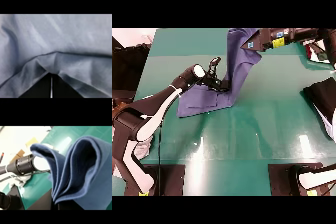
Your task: Fold the shirts.
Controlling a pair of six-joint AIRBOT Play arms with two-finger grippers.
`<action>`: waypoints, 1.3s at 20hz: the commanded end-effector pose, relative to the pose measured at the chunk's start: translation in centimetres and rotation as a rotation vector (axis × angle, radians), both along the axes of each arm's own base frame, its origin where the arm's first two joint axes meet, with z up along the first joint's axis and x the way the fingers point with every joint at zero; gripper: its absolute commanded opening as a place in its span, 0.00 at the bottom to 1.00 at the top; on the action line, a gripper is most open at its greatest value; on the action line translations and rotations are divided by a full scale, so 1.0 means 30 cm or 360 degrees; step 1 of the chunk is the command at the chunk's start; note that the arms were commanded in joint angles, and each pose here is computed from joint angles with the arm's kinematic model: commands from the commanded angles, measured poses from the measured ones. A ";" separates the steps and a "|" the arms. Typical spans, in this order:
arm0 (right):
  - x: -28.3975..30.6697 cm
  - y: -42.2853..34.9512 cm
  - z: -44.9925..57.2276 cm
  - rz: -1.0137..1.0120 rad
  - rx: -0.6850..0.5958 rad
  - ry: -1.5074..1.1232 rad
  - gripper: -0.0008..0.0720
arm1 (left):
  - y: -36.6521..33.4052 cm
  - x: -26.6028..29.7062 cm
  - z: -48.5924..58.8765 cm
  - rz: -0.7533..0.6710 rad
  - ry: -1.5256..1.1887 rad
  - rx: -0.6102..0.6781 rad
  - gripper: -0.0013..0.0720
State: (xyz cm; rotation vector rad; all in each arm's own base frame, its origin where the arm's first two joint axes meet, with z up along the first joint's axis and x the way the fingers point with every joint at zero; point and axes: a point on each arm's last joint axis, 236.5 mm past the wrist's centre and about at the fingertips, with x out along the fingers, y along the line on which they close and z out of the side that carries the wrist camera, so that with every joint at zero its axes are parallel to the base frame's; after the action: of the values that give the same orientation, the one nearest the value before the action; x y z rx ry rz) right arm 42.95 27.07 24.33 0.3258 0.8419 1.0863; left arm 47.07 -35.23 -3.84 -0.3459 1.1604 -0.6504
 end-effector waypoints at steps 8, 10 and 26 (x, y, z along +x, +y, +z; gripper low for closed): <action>-0.005 0.051 -0.021 0.0024 -0.0024 -0.0010 0.03 | 0.316 -0.005 0.237 -0.0134 -0.0225 0.0471 0.05; -0.008 0.079 -0.053 0.0053 -0.0030 0.0022 0.03 | 0.516 0.007 0.371 -0.0054 -0.0338 0.0672 0.05; -0.140 0.851 -0.512 0.0297 0.0011 -0.0034 0.70 | 1.090 -0.200 0.895 0.0454 -0.0614 0.0969 0.05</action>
State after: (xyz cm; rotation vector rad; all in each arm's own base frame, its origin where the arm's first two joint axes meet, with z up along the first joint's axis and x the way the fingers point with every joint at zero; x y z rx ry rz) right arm 39.97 48.22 11.65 0.2658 0.8906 1.2442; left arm 41.82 -2.94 23.06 0.1314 0.8419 -0.0929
